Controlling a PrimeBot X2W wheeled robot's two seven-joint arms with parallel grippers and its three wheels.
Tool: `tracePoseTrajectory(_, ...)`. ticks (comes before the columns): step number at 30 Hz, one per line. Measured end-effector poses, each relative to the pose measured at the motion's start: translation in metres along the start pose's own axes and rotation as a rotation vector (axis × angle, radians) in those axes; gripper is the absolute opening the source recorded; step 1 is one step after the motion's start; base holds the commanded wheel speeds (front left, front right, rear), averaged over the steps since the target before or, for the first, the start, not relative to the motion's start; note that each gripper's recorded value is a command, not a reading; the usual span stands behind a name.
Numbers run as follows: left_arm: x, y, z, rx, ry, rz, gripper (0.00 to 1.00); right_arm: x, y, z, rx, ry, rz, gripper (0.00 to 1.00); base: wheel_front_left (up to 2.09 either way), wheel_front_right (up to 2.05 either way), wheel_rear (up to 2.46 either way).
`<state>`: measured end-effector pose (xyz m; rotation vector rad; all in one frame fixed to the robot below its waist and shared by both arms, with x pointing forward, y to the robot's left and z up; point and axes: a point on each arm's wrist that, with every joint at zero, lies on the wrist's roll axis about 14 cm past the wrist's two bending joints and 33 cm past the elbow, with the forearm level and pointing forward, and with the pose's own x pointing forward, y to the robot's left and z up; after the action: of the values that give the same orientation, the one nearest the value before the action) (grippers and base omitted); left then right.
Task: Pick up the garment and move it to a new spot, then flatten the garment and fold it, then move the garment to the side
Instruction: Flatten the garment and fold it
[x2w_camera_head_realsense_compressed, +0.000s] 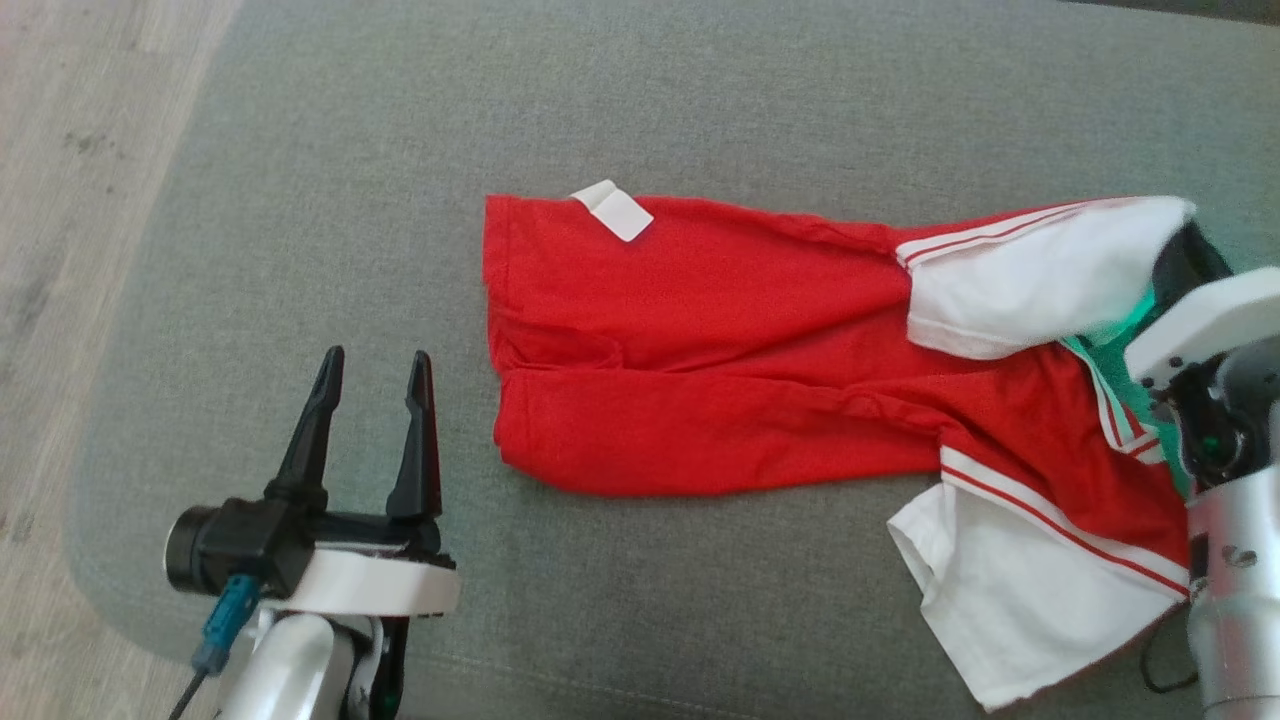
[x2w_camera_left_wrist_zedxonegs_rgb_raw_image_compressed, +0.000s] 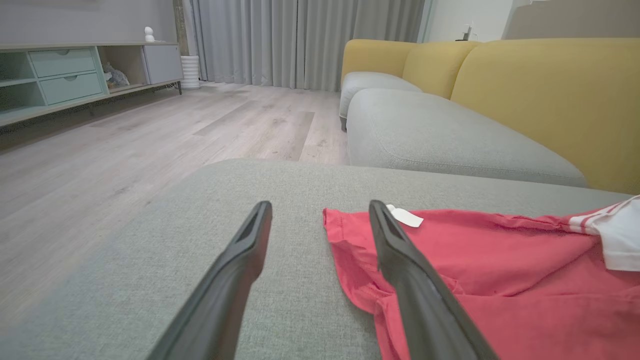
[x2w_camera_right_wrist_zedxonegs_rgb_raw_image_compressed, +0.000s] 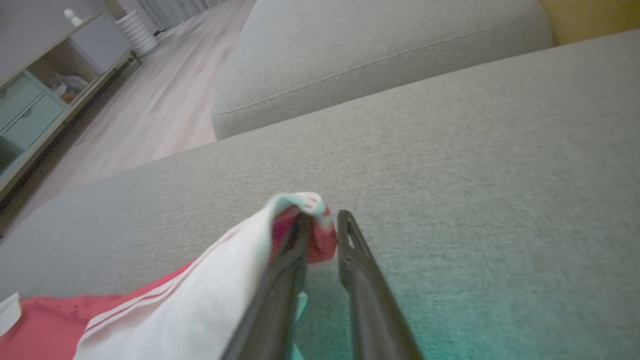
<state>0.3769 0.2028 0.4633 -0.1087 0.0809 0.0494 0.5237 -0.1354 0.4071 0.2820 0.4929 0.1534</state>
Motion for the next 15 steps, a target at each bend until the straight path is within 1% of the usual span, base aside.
tracePoseTrajectory(3, 0.001, -0.001, -0.006, 0.002, 0.016, -0.004, 1.00, 0.000, -0.012, 0.000, 0.034, -0.042, -0.030, 1.00, 0.00, 0.00, 0.00)
tracePoseTrajectory(7, 0.004, -0.007, -0.007, 0.000, 0.016, -0.027, 1.00, -0.007, -0.017, 0.016, 0.024, -0.153, -0.040, 1.00, 0.00, 0.00, 0.00)
tracePoseTrajectory(12, 0.007, -0.011, -0.001, 0.012, -0.002, -0.046, 1.00, -0.031, -0.007, 0.057, -0.097, -0.352, -0.010, 1.00, 0.00, 0.00, 0.00)
tracePoseTrajectory(15, 0.006, -0.011, 0.002, 0.026, -0.011, -0.052, 1.00, -0.052, 0.002, 0.063, -0.169, -0.408, 0.015, 1.00, 0.00, 0.00, 0.00)
